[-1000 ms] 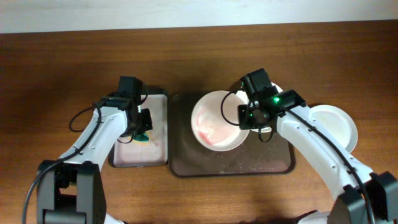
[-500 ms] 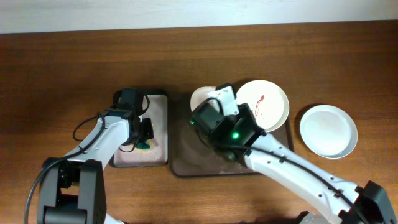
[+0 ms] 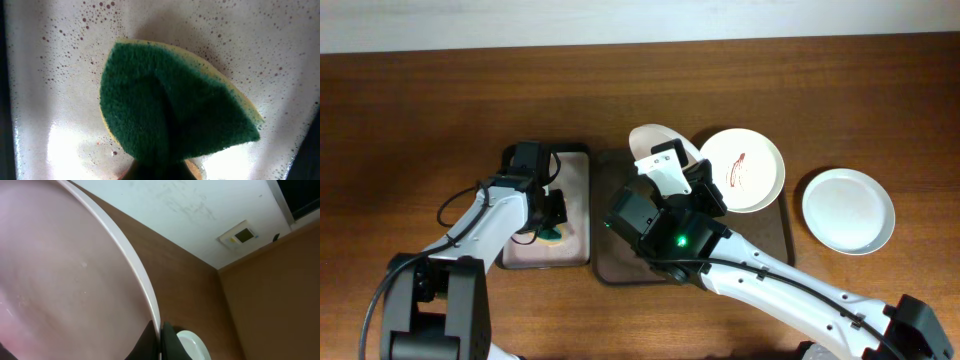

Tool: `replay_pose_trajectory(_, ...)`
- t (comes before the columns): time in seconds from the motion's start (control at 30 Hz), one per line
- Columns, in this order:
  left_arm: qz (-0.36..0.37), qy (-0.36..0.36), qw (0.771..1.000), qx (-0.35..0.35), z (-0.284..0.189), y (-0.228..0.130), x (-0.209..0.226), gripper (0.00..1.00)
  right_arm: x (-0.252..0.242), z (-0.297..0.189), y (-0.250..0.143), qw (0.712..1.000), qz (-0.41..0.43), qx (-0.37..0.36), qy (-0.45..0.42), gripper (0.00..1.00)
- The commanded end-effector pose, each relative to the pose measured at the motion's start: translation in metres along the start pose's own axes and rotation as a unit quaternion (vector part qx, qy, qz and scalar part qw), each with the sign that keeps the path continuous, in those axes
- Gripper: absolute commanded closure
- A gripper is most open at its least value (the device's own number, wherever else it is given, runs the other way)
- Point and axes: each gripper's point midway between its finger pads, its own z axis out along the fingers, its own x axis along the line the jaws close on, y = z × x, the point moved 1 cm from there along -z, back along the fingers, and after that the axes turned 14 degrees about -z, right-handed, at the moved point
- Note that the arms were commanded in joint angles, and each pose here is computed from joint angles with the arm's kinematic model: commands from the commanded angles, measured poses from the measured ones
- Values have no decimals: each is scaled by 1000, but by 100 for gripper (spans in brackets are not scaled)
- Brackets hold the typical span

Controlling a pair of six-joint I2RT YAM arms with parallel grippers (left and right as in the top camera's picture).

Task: Clean dirty plates on tray and stack at the side
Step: 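Carry the plate right and stack it on the first cleaned plate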

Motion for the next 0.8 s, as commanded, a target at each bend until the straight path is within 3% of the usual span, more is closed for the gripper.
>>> replay_pose_trajectory(0.0, 9, -7, 1000, -2, -3, -1, -1, 100, 8, 8, -1, 995, 64, 19, 73, 96)
replay_pose_trajectory(0.2, 10, -7, 1000, -1, -3, -1, -2, 100, 28, 51, -30, 948, 191, 125, 222, 96)
replay_pose_trajectory(0.4, 8, -7, 1000, -1, -3, -1, -1, 100, -3, 110, -85, 863, 330, 235, 302, 96)
replay_pose_trajectory(0.53, 9, -7, 1000, -1, -3, -1, -1, 100, -38, 136, -137, 802, 422, 296, 302, 96)
replay_pose_trajectory(0.77, 8, -7, 1000, -2, -3, -1, -1, 100, -87, 141, -274, 697, 531, 437, 202, 96)
